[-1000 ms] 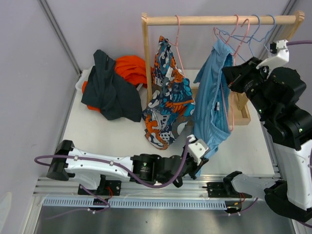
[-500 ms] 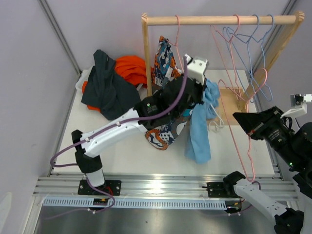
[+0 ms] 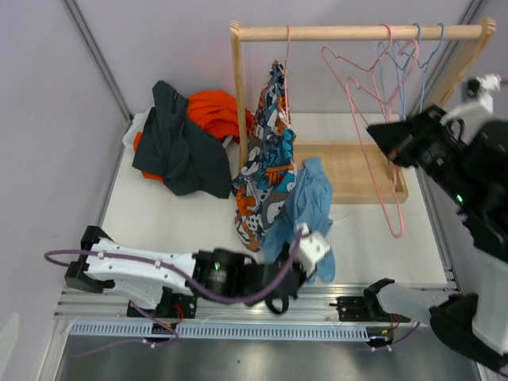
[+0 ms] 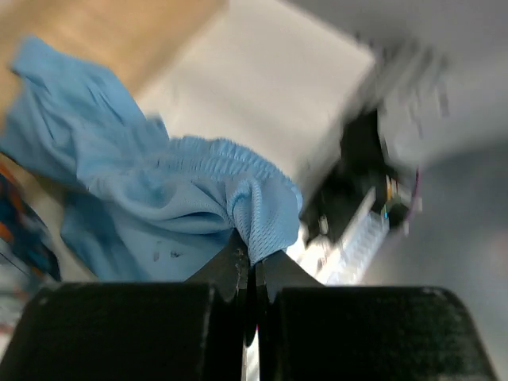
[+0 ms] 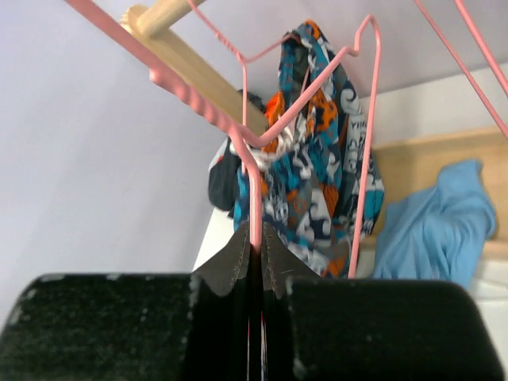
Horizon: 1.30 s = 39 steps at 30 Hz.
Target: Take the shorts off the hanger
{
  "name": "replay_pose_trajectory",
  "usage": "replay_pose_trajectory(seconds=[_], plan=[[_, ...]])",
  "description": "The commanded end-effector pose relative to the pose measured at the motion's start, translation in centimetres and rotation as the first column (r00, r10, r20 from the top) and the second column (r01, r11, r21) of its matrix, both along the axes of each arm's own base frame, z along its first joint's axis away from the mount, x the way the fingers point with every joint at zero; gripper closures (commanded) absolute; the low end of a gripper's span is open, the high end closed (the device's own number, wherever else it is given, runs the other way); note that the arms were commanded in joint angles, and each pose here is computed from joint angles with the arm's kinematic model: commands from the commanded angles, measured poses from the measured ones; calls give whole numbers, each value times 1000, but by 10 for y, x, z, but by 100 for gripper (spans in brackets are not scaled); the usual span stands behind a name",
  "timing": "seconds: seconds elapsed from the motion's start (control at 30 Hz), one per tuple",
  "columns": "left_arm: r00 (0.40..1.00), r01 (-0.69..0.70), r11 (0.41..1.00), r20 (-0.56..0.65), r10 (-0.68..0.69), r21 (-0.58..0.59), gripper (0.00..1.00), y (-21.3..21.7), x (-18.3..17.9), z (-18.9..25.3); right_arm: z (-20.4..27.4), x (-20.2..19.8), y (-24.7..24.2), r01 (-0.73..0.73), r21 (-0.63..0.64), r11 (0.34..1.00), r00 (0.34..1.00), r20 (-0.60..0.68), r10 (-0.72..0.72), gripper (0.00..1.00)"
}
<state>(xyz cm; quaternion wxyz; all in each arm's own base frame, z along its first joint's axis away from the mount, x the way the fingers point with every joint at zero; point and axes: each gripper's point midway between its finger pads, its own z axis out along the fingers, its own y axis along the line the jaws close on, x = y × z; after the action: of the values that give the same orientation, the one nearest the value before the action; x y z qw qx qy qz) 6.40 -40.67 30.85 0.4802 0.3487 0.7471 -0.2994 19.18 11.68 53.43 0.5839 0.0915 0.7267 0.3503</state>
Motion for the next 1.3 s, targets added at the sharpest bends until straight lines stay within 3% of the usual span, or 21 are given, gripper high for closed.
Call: replay_pose_trajectory(seconds=[0.0,0.17,0.3,0.47,0.67,0.83,0.97,1.0,1.03,1.07,1.1,1.13,1.17,1.2,1.23,1.27], plan=[[995,-50,997,-87,45,-55,100,26,-43,-11,14,51,18,22,-71,997,998,54,-18,100],[993,-98,995,-61,98,7,100,68,-75,-38,30,97,32,49,-80,996,993,113,-39,100],[983,-152,987,-95,155,45,100,95,-74,-63,24,135,36,54,-77,996,994,103,-46,100],[980,-176,984,-94,176,16,100,109,-64,-63,-1,178,24,107,-84,991,992,78,-100,100],[969,-247,969,-27,246,-24,100,133,-31,-28,-47,199,20,70,-98,993,998,4,-70,100],[951,-303,950,43,306,-72,100,152,13,15,-65,184,19,49,-89,995,999,-13,-50,100],[881,-406,904,207,426,-131,100,203,74,104,-73,161,14,47,-81,996,999,-8,-48,99],[864,-423,885,208,458,-194,100,209,84,126,-78,157,13,48,-84,995,999,-18,-49,73],[820,-482,847,226,526,-225,100,227,103,143,-76,149,11,50,-82,995,999,-11,-51,53],[808,-456,847,274,522,-272,100,243,108,178,-77,144,8,57,-85,995,998,-11,-58,34],[781,-468,833,303,546,-294,100,253,116,194,-78,140,6,63,-88,994,998,-14,-64,7],[705,-538,771,319,633,-340,100,274,134,213,-81,133,3,68,-91,994,997,-17,-70,1],[689,-499,760,341,640,-417,100,290,132,255,-83,129,0,78,-97,992,997,-15,-80,1],[673,-520,766,372,639,-377,100,275,150,256,-84,125,-2,84,-100,991,996,-13,-86,1],[622,-580,735,392,678,-352,100,286,169,260,-94,123,-4,88,-107,990,995,-32,-92,1],[612,-529,732,405,680,-430,100,294,165,300,-90,114,-7,95,-102,990,995,-15,-96,1]])
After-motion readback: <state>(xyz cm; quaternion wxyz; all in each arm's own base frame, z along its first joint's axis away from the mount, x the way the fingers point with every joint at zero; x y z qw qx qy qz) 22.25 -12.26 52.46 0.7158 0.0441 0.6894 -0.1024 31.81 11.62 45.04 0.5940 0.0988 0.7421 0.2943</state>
